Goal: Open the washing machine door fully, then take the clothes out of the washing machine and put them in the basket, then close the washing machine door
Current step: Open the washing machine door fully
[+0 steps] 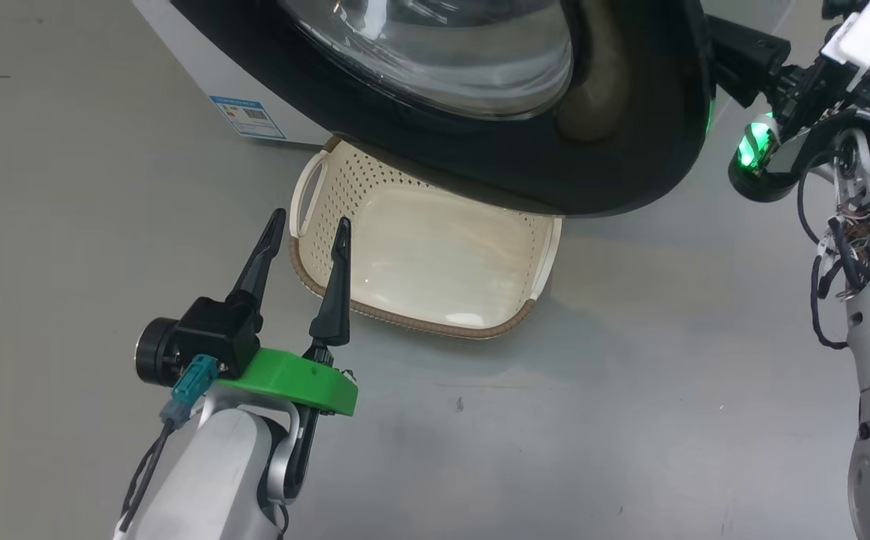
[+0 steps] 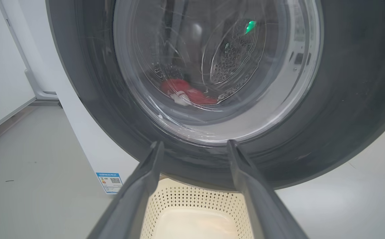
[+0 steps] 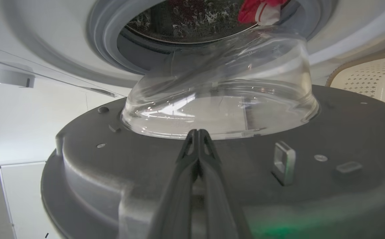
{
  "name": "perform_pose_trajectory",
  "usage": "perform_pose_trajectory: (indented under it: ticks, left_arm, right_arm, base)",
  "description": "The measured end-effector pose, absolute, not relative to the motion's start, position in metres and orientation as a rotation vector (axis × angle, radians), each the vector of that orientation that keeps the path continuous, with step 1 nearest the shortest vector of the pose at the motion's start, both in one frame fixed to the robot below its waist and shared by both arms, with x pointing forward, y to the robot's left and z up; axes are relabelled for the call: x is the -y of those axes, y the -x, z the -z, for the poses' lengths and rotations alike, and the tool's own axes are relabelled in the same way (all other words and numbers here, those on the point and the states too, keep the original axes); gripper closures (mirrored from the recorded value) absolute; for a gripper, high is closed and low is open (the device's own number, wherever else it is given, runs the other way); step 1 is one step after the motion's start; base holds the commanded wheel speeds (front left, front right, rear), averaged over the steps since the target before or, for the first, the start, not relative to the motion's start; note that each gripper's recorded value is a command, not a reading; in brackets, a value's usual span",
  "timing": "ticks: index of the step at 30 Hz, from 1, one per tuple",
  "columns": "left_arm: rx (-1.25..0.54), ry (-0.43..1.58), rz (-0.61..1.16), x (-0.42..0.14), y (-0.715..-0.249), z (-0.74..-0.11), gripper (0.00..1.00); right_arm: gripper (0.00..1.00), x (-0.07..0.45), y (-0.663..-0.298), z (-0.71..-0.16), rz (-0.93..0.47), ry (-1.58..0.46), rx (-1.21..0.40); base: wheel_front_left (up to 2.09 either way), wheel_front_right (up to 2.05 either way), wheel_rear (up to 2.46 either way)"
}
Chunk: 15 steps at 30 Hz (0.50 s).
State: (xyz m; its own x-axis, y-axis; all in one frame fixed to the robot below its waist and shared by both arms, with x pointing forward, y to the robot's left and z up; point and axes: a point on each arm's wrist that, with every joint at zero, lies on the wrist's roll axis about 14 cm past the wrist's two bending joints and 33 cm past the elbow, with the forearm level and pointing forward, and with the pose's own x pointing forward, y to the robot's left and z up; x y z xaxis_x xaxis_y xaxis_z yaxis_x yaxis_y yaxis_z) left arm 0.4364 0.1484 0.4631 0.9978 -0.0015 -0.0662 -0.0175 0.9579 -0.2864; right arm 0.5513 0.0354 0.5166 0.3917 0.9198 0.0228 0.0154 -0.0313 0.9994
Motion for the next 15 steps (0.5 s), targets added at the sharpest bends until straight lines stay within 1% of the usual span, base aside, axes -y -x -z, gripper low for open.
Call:
perform_pose_trajectory:
  ticks: [15]
  left_arm:
    - [-0.07, 0.298, 0.007, -0.14, -0.412, -0.469, 0.0]
  right_arm:
    - [1.0, -0.052, -0.501, -0.52, -0.978, -1.408, -0.985]
  base:
    - [0.0, 0.0, 0.0]
